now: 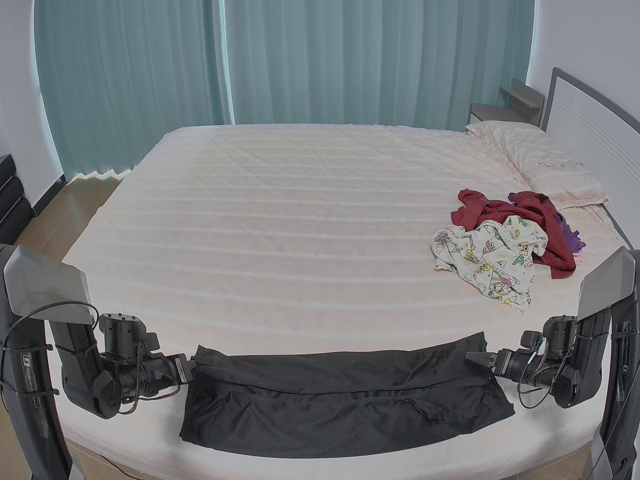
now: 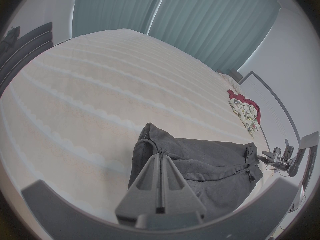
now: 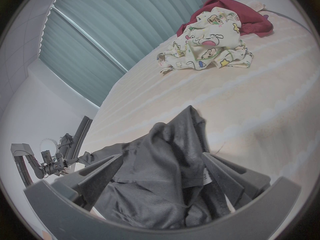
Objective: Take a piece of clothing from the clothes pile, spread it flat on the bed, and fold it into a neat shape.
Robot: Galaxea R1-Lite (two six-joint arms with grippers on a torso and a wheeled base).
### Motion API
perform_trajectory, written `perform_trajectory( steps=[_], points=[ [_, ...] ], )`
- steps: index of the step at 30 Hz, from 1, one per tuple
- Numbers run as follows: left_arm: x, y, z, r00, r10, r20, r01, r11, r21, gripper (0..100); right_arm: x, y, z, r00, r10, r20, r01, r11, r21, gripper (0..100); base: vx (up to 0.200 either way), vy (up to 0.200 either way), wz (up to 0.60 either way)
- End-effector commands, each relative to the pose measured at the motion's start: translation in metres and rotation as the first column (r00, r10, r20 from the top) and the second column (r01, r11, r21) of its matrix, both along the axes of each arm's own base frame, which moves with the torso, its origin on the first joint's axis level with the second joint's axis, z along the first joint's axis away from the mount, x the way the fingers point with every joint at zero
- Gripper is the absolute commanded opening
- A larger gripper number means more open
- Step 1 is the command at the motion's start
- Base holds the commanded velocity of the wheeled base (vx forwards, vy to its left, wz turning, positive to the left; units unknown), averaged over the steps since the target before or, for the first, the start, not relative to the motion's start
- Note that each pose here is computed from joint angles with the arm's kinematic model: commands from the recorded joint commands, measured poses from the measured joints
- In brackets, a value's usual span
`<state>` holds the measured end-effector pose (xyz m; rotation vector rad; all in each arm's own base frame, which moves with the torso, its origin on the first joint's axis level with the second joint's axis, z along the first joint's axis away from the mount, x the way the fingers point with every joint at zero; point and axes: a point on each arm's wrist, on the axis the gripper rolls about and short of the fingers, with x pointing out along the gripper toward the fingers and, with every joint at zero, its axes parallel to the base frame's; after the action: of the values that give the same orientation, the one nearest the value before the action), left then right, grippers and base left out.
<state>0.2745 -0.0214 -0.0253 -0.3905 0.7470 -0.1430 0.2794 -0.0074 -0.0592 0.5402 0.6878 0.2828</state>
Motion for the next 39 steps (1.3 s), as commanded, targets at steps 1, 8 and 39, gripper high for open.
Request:
perform_trajectory(
  steps=[1, 8, 39],
  points=[
    [0.001, 0.000, 0.001, 1.000, 0.001, 0.005, -0.001, 1.000, -0.001, 0, -0.002, -0.001, -0.008, 1.000, 0.008, -0.020, -0.008, 1.000, -0.015, 100, 0.000, 0.000, 0.00],
    [0.001, 0.000, 0.001, 1.000, 0.002, 0.005, -0.002, 1.000, -0.001, 0, -0.005, 0.000, -0.015, 0.999, 0.036, -0.030, -0.038, 0.998, -0.045, 100, 0.000, 0.000, 0.00],
    [-0.014, 0.014, -0.003, 0.999, -0.042, -0.021, 0.043, 0.996, 0.079, 0, -0.008, -0.011, -0.009, 1.000, 0.024, -0.001, -0.024, 0.996, -0.081, 0, 0.000, 0.000, 0.00]
  ],
)
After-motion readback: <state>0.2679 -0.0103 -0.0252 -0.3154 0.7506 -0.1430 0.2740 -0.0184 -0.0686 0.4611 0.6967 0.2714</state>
